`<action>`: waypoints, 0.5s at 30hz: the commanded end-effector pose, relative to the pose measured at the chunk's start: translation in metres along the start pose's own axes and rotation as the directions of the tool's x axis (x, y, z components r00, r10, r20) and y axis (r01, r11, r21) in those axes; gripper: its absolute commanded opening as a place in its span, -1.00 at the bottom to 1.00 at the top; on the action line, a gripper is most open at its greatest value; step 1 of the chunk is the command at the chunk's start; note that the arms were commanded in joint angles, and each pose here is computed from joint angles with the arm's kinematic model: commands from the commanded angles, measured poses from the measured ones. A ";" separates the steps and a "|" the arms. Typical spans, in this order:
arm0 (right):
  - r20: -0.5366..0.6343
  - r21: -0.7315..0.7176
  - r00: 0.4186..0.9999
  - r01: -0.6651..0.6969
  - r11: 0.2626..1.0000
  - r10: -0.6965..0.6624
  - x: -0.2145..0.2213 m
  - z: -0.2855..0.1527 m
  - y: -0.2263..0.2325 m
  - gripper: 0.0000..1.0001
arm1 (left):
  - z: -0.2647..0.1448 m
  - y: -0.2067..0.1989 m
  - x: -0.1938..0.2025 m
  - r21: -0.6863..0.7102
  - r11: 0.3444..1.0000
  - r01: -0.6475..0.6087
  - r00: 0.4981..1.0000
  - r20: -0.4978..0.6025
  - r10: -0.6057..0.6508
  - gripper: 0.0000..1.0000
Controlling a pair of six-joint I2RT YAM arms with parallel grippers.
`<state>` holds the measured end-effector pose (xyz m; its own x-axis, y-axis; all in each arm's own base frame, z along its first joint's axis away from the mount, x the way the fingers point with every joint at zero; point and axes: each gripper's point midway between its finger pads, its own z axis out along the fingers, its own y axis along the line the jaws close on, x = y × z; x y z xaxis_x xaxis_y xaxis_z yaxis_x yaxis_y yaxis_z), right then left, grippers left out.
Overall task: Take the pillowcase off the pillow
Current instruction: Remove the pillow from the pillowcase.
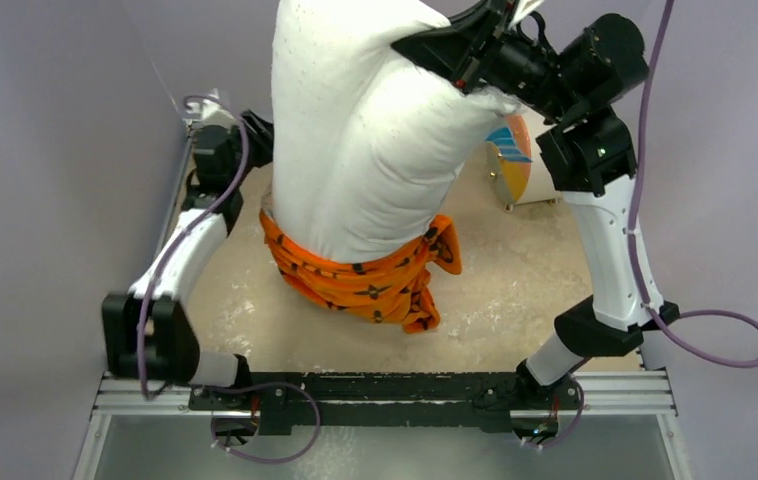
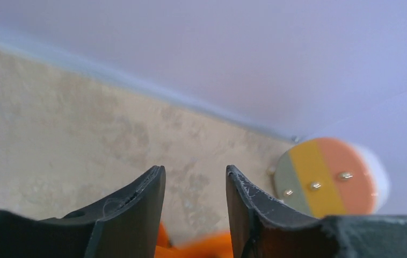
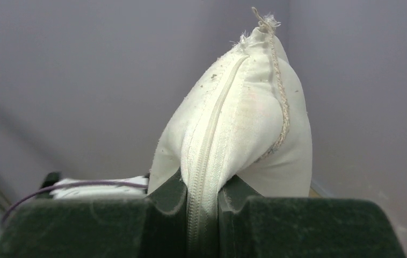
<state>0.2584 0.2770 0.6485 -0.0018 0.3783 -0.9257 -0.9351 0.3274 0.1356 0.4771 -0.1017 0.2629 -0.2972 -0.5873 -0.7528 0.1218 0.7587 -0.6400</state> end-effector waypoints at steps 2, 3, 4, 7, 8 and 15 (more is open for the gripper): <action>0.333 0.366 0.935 -0.004 0.931 -0.127 -0.071 0.002 -0.071 -1.00 | -0.117 -0.093 -0.098 0.084 0.984 -0.156 0.962 0.237 0.133 -0.08; 0.350 0.440 0.927 -0.037 0.897 -0.133 -0.070 -0.001 -0.090 -1.00 | -0.141 -0.116 -0.099 0.166 0.967 -0.191 0.958 0.246 0.147 -0.07; 0.351 0.516 0.928 -0.077 0.853 -0.128 -0.063 -0.005 -0.110 -1.00 | -0.158 -0.135 -0.094 0.259 0.938 -0.233 0.955 0.244 0.170 -0.07; 0.374 0.685 0.921 -0.196 0.702 -0.107 -0.045 -0.023 -0.156 -1.00 | -0.207 -0.173 -0.070 0.466 0.827 -0.314 0.944 0.244 0.222 0.00; 0.369 0.712 0.924 -0.216 0.668 -0.095 -0.037 -0.026 -0.165 -1.00 | -0.221 -0.180 -0.060 0.520 0.790 -0.326 0.943 0.242 0.230 0.00; 0.356 0.752 0.933 -0.252 0.609 -0.052 -0.013 -0.032 -0.180 -1.00 | -0.247 -0.167 -0.008 0.589 0.717 -0.374 0.927 0.270 0.262 0.05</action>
<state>0.4555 0.2325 0.5287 -0.0850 0.4824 -0.8718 -0.2794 0.8284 0.4856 0.2218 -0.1414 0.4550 0.0723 -0.4737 -0.8777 0.7274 0.6272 -0.2786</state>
